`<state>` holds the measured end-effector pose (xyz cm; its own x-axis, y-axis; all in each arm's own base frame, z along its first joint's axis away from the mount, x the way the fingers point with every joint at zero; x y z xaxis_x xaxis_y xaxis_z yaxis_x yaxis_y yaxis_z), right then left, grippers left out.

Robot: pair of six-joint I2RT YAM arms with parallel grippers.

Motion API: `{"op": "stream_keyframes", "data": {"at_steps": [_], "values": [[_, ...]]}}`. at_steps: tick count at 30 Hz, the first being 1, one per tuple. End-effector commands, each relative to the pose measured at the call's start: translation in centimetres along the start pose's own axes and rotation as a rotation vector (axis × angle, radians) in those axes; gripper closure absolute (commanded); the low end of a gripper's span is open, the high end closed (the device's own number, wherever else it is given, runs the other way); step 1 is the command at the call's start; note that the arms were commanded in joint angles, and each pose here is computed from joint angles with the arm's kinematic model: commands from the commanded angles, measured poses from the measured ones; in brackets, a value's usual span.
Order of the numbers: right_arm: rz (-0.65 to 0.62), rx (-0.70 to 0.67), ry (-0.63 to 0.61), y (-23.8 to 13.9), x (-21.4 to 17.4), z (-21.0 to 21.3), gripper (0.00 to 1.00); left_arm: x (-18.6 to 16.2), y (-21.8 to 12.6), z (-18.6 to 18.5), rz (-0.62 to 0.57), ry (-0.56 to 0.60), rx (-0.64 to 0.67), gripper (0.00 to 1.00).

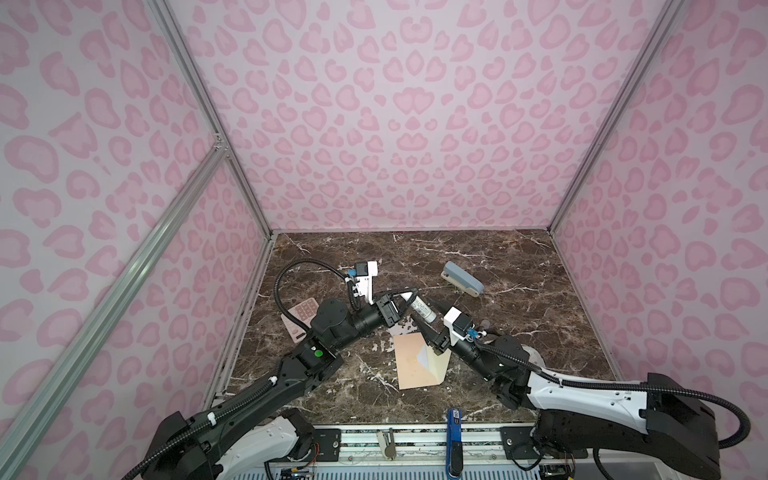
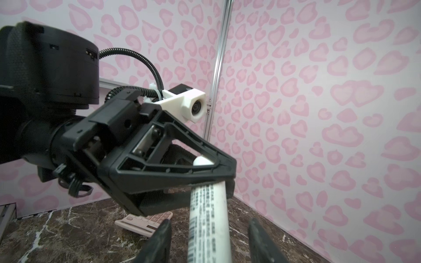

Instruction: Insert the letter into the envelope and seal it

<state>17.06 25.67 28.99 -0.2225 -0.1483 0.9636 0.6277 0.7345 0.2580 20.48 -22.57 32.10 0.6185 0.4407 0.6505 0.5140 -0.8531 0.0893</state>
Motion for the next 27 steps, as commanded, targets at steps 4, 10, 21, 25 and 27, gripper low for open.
{"op": "stream_keyframes", "data": {"at_steps": [4, 10, 21, 25, 27], "values": [[-0.046, -0.012, -0.007, 0.7, 0.9, 0.0, 0.49, 0.5, 0.1, -0.9, -0.026, -0.005, -0.071, 0.90], [-0.041, -0.023, -0.012, 1.2, 0.5, 0.0, 0.50, 0.5, 0.2, -0.9, -0.025, -0.009, -0.077, 0.90], [-0.055, -0.035, -0.020, 1.6, 0.8, 0.0, 0.58, 0.2, 0.3, -0.6, -0.012, -0.022, -0.077, 0.90], [-0.047, -0.037, -0.021, 1.8, 0.6, 0.0, 0.59, 0.1, 0.4, -0.6, -0.007, -0.026, -0.082, 0.90], [-0.041, -0.040, -0.023, 1.9, 0.4, 0.0, 0.61, 0.2, 0.4, -0.7, -0.008, -0.025, -0.084, 0.90]]}}
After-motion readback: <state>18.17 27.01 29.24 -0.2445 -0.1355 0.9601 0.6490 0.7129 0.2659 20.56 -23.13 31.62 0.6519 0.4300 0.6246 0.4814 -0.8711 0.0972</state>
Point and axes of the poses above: each gripper's point midway between its finger pads, its own y axis out along the fingers, its own z axis along the line the jaws close on, x = y × z, the point moved 7 cm from there along -y, back along the fingers, and after that the axes turned 5 degrees about y, right-handed, at the moved point
